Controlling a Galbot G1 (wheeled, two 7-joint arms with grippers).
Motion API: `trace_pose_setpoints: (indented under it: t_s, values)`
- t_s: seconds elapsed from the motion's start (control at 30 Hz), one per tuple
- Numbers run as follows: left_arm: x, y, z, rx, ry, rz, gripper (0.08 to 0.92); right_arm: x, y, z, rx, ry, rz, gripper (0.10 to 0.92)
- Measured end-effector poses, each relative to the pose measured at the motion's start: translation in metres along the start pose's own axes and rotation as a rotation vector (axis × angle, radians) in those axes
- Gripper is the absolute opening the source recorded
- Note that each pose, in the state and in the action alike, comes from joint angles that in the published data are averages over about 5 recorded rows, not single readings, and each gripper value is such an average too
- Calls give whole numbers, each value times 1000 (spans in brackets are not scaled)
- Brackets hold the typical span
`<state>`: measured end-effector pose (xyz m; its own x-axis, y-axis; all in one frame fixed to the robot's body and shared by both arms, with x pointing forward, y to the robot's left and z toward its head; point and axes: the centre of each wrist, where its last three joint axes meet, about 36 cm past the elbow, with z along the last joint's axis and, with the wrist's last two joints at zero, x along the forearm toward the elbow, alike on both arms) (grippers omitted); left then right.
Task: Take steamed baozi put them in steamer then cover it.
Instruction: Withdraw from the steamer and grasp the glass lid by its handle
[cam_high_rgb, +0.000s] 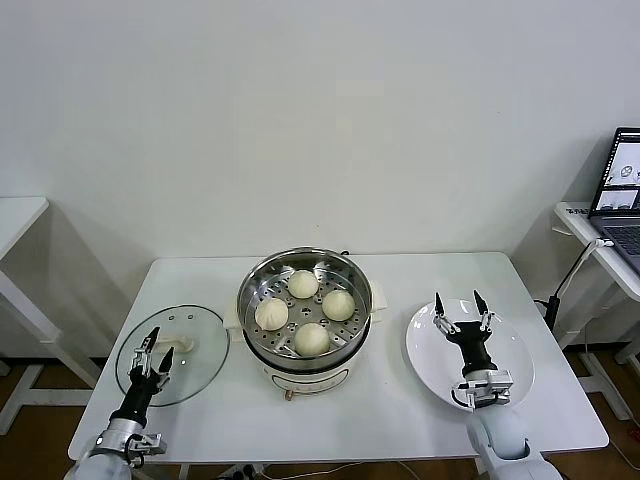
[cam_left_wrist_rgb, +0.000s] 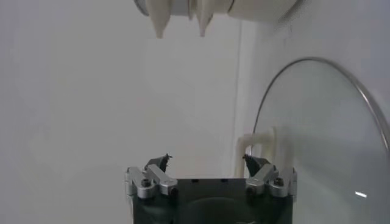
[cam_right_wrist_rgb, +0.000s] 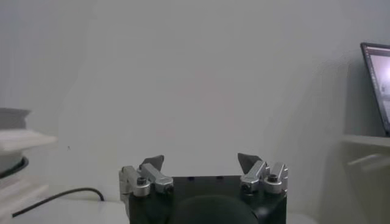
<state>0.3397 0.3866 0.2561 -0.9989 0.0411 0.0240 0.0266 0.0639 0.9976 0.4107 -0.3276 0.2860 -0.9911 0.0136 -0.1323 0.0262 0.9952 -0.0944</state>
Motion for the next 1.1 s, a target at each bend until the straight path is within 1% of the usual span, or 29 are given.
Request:
trace_pose_setpoints:
  t_s: [0.6,0.9,1.0,1.1]
  values:
    - [-31,-7,-2,-19,53,10,823,8,2,5,15,9,6,823]
    - [-44,-9,-6,-20,65,17,822,10,4,8,17,12,7,823]
    - [-47,-10,-7,-21,70,24,790,9,4,7,19,11,7,823]
    - [-49,-11,-7,-23,74,35,714,8,5,7,20,7,7,823]
